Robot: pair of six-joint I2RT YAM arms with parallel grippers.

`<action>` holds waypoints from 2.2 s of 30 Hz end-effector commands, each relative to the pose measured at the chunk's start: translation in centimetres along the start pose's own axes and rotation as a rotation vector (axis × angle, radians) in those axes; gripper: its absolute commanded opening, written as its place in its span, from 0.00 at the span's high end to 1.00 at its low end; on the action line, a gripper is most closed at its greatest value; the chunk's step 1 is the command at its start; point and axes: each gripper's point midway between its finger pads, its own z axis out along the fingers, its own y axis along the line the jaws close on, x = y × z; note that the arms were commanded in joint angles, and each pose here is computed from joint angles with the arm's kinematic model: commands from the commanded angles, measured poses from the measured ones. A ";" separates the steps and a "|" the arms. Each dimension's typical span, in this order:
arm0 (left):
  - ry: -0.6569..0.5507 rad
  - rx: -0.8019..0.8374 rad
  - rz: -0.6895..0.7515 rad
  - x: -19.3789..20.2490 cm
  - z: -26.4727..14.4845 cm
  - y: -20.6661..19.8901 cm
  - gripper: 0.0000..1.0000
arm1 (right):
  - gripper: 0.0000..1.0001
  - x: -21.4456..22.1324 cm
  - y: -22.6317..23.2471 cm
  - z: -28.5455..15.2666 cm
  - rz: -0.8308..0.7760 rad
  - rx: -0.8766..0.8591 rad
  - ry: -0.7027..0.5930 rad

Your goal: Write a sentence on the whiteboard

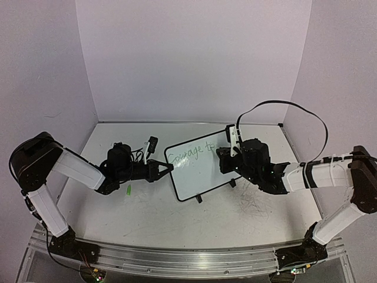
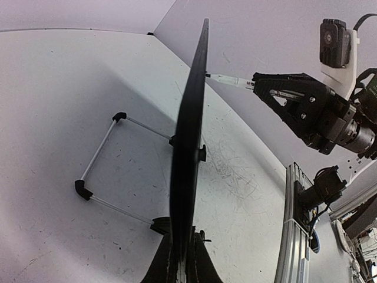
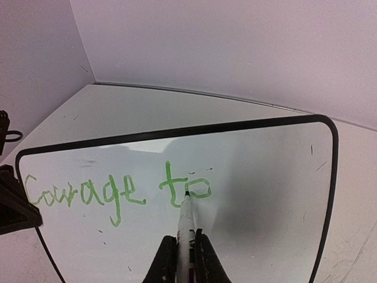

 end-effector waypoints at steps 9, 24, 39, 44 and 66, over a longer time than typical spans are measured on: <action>-0.001 -0.049 0.007 -0.2 -1.0 0.4 1.00 | 1.00 -7.7 -0.5 -6.8 0.017 -0.050 -0.204; -0.011 -0.037 0.005 -0.7 -0.9 0.0 0.86 | 0.99 -4.6 -2.6 -7.2 -0.038 0.042 -0.101; 0.001 -0.016 0.003 -0.6 0.2 -0.5 0.80 | 1.00 -3.5 1.0 -2.2 -0.018 -0.069 -0.053; 0.003 -0.018 0.006 -0.5 0.2 -0.5 0.81 | 1.00 -3.7 1.2 -1.1 -0.025 -0.057 -0.061; 0.011 -0.019 0.014 -0.2 0.3 -0.3 0.95 | 1.00 -3.1 0.6 0.2 -0.015 -0.005 -0.066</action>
